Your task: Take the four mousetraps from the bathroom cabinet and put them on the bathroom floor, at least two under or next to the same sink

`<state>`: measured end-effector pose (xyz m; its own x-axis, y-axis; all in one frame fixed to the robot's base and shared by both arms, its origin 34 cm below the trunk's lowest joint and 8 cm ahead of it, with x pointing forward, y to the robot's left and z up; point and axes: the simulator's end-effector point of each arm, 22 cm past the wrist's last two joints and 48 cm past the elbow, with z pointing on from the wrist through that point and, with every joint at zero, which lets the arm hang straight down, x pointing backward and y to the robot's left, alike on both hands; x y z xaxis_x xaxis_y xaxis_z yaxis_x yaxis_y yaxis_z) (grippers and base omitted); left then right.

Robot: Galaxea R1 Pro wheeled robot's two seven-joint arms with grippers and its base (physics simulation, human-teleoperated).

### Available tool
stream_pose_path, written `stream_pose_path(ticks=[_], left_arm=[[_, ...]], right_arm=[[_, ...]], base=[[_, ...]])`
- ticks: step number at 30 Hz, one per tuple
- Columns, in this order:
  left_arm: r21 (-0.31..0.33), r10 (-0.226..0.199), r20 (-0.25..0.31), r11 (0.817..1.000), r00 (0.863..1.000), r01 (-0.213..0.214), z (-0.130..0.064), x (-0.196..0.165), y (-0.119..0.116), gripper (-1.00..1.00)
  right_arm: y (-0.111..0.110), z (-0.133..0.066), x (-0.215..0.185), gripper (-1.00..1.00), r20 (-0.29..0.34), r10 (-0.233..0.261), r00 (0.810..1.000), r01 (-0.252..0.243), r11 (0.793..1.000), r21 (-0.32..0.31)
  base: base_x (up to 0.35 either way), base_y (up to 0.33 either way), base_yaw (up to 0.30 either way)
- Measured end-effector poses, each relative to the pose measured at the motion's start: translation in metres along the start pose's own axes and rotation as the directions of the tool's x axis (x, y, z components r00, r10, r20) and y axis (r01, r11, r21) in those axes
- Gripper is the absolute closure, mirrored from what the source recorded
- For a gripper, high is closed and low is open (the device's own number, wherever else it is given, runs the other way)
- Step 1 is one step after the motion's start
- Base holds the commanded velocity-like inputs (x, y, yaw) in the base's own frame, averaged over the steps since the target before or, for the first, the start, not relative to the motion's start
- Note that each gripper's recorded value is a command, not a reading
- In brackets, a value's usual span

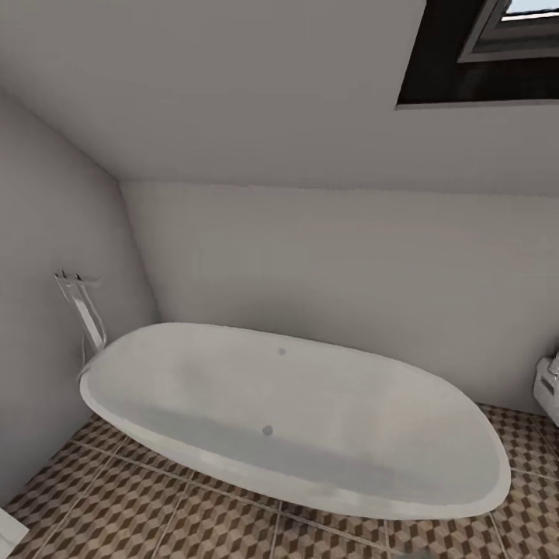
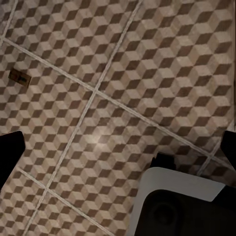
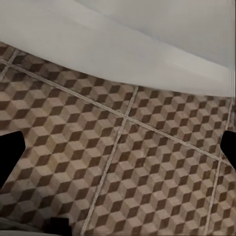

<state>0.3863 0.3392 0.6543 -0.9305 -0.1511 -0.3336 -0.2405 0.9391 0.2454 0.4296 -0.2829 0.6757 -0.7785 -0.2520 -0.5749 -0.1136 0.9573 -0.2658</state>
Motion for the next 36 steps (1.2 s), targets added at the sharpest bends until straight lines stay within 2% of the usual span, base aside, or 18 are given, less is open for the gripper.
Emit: stream_pose_path(ticks=[36], left_arm=[[-0.002,0.006,-0.017,1.0,1.0,-0.006,0.0028,0.0076,0.0001,-1.0]], right_arm=[[0.0034,0.0006,0.008,-1.0,-0.018,-0.002,1.0,0.002,1.0,-0.006]], base=[[0.0,0.0,-0.273]])
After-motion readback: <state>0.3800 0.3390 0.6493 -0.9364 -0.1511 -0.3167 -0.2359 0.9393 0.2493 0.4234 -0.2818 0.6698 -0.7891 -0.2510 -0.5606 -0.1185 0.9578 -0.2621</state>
